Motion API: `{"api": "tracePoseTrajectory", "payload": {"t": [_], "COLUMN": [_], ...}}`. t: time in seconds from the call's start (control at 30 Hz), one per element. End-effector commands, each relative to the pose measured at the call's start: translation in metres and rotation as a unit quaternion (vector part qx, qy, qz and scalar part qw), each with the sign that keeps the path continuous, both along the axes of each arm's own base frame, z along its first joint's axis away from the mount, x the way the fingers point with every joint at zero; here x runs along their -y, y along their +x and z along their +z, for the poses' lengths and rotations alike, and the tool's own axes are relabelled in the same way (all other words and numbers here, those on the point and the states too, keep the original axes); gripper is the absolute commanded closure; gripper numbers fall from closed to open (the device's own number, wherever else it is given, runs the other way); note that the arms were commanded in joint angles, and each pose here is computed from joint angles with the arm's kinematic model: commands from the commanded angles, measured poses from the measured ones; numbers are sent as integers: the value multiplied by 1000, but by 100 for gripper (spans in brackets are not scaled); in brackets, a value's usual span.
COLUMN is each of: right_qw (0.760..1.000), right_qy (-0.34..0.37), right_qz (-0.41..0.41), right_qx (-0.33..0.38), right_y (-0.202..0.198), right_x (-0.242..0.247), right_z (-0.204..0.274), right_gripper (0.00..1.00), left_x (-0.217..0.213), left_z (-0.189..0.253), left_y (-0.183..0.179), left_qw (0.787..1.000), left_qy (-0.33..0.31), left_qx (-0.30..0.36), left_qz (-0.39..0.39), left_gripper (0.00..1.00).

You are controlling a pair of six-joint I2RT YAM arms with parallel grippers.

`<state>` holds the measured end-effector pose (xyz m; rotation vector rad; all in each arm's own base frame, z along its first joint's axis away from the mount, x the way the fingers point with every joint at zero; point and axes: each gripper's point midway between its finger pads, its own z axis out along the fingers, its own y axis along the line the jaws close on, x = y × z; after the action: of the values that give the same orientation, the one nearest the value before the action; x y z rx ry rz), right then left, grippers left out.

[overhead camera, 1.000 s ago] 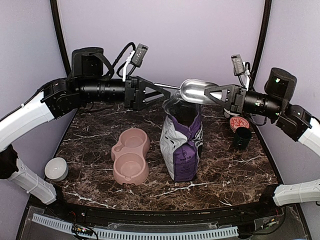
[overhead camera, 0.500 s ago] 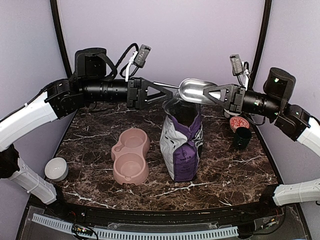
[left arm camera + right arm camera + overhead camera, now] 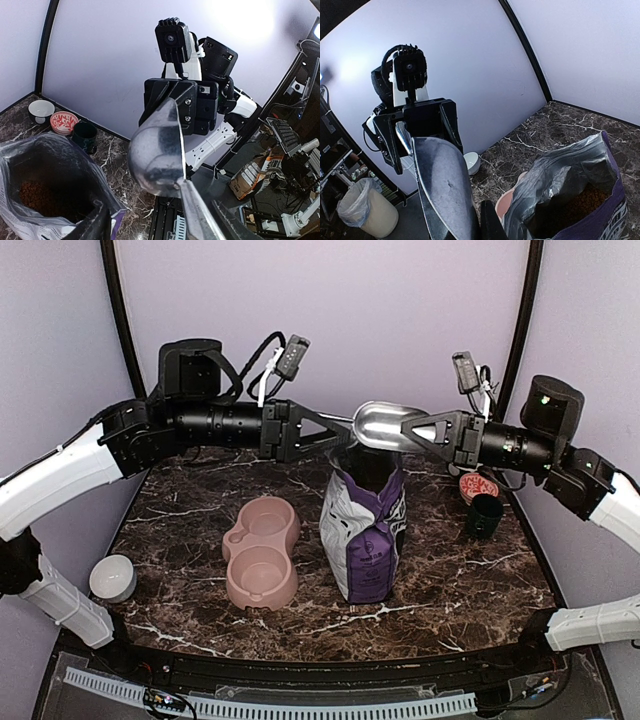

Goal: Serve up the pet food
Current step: Pass from the right arm to the left

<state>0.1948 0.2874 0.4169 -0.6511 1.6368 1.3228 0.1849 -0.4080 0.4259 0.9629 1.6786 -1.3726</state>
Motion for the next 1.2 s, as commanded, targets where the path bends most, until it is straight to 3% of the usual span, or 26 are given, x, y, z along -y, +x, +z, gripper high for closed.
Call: {"api": "tracePoseTrajectory", "payload": {"t": [0.0,0.23,0.47,0.67,0.97,1.17], "right_qw": [999,1000,1000,1000,1000,1000], "right_qy": [24,12,15,1,-1,-8], "right_qz": [8,-9,-3,-9,-11,-14], "right_qx": [26,10,1,-12,-14,-16], "right_y": [-3,3,4,10,11,11], "right_x": [1,2,-2,-4,-5,-4], "right_z": [18,10,8,-3,-5,-8], "right_gripper": [100,100,100,100,100,100], "left_x": [0,-5,-5,-6,-4,-5], "left_z": [7,16,15,19,16,16], "left_y": [-3,-6,-6,-6,-4,-4], "left_qw": [1000,999,999,999,999,999], "left_qy": [-17,-35,-37,-45,-42,-42], "left_qx": [6,13,12,15,13,15], "left_qz": [-12,-8,-8,-7,-5,-2], "left_gripper": [33,37,49,50,67,71]}}
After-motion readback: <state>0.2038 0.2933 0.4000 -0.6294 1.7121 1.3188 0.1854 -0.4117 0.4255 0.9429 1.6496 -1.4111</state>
